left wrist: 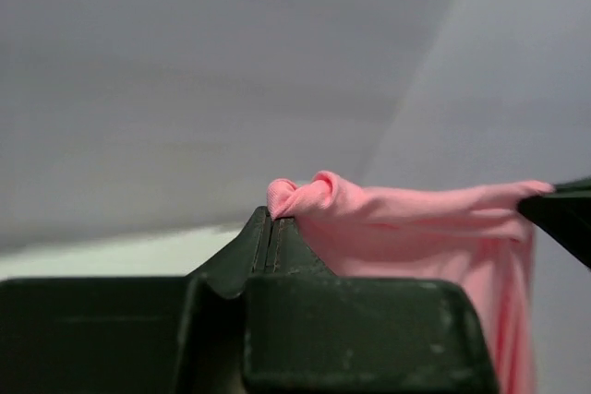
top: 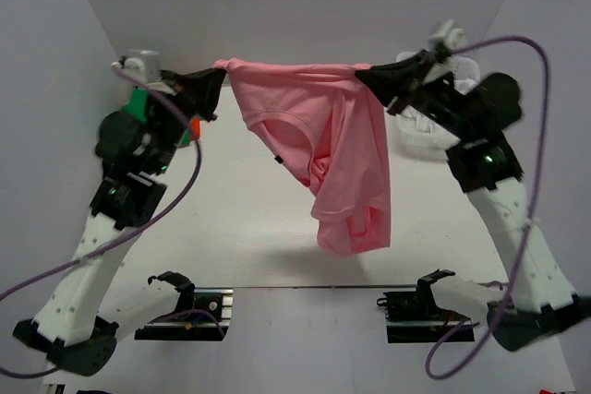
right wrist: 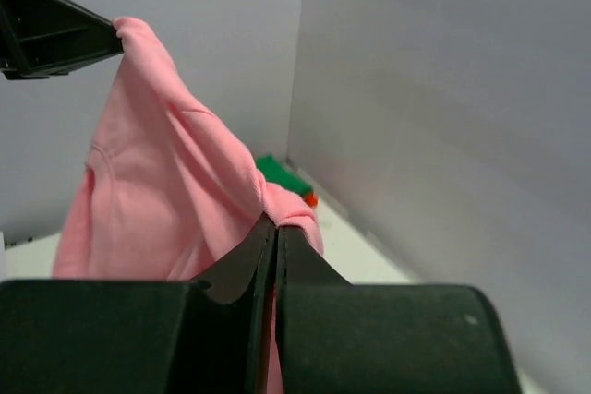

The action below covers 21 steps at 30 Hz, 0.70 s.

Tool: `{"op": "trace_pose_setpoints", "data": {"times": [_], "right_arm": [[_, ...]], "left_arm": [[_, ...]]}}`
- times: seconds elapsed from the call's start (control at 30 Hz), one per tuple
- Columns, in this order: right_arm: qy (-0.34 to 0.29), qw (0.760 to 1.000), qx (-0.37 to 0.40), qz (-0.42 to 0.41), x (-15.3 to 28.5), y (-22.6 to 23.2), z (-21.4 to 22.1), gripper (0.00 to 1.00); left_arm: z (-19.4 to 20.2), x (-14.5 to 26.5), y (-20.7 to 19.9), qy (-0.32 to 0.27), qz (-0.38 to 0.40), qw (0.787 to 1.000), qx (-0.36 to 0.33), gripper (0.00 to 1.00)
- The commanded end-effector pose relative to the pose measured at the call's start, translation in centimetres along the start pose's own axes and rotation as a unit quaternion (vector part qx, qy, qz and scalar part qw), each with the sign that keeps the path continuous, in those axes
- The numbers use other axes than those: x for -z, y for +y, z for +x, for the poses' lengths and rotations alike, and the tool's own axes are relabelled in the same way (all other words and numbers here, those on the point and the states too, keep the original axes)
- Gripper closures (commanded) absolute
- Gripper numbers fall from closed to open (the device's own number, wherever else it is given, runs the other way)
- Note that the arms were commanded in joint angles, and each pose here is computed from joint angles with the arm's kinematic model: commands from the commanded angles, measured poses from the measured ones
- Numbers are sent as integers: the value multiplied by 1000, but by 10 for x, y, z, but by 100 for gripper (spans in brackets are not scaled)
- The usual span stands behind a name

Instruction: Fold and stack the t-shirts

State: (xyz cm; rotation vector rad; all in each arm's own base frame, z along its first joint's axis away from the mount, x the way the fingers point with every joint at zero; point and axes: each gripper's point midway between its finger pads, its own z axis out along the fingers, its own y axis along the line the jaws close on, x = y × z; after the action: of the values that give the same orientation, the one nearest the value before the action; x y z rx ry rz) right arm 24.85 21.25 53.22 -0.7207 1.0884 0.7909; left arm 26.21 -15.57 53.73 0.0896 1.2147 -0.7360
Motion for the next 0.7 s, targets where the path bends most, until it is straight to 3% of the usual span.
{"op": "trace_pose_setpoints", "data": {"times": [0.0,0.03,0.07,0.13,0.17,0.27,0.3,0.33,0.37,0.43,0.5,0.53,0.57,0.67], "right_arm": [[76,995,-51,26,-32,-45,91,100],[109,990,-80,29,-39,-55,129,100],[124,987,-97,32,-44,-60,148,100],[203,966,-156,32,-53,-75,235,100],[243,952,-183,28,-55,-79,280,97],[328,916,-232,20,-52,-81,344,70],[349,906,-236,33,-55,-93,370,48],[354,904,-234,43,-56,-96,374,32],[367,899,-233,62,-49,-100,385,10],[356,904,-222,81,-47,-105,380,10],[370,893,-229,118,-28,-102,390,10],[349,902,-218,128,-29,-105,370,10],[372,886,-231,152,-9,-98,391,10],[381,868,-248,200,18,-90,396,10]], "left_arm": [[95,-22,102,86,-206,975,-18,100],[144,-28,129,131,-255,958,-13,100],[161,-26,155,141,-309,940,-22,100],[215,-18,191,202,-366,908,-17,100],[264,-6,221,266,-401,876,-25,100],[309,11,264,330,-462,823,-7,100],[332,24,279,369,-485,793,-9,92],[336,28,287,374,-498,782,-9,67],[337,28,294,376,-502,779,-2,43],[342,21,290,376,-484,790,13,0],[343,17,279,378,-451,808,22,0],[335,8,274,366,-433,823,24,0],[336,7,270,372,-417,829,21,0],[353,9,247,405,-369,836,19,0]]}}
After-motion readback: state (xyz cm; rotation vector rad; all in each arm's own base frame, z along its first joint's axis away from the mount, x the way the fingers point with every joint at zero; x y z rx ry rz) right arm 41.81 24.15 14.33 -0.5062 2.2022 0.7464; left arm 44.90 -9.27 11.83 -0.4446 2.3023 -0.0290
